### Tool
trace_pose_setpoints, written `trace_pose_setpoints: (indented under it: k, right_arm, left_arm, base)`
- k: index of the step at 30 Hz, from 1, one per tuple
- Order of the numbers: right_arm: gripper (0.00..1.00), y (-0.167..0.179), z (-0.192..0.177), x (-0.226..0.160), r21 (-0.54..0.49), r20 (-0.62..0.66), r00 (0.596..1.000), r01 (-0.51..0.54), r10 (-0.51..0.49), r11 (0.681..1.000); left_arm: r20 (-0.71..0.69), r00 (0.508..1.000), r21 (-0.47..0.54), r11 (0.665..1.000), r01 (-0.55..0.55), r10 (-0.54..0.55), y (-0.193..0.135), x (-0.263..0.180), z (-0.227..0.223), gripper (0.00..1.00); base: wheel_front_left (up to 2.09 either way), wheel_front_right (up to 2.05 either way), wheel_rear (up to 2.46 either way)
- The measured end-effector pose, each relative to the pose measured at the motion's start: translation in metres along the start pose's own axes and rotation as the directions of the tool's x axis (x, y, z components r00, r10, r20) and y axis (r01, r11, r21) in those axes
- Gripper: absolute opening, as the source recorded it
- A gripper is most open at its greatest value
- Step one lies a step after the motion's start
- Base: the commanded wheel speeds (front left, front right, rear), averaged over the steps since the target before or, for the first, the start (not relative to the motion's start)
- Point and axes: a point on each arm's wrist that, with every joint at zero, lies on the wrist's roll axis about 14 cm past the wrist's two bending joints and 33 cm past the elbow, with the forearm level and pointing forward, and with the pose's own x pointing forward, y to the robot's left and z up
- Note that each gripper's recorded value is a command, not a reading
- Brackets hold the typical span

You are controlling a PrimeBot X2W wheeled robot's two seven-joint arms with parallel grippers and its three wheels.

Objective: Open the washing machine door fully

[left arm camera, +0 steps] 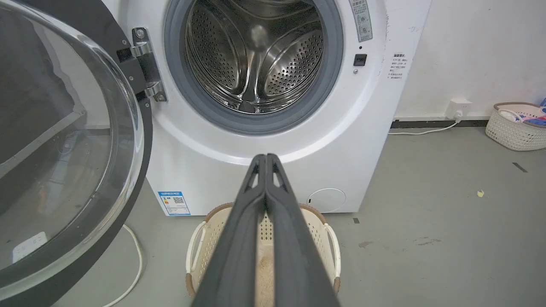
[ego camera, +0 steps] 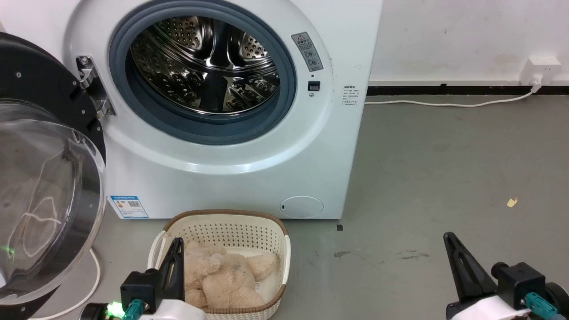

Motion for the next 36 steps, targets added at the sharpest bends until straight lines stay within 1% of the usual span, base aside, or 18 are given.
trace_pose_setpoints:
  k: [36]
  right_arm:
    - [0.00, 0.006, -0.003, 0.011, -0.019, -0.054, 0.998, -0.021, 0.020, 1.000]
  left_arm:
    - [-0.031, 1.000, 0.025, 1.000, 0.001, -0.001, 0.004, 0.011, 0.003, 0.00]
  base:
    - [0.00, 0.00, 0.00]
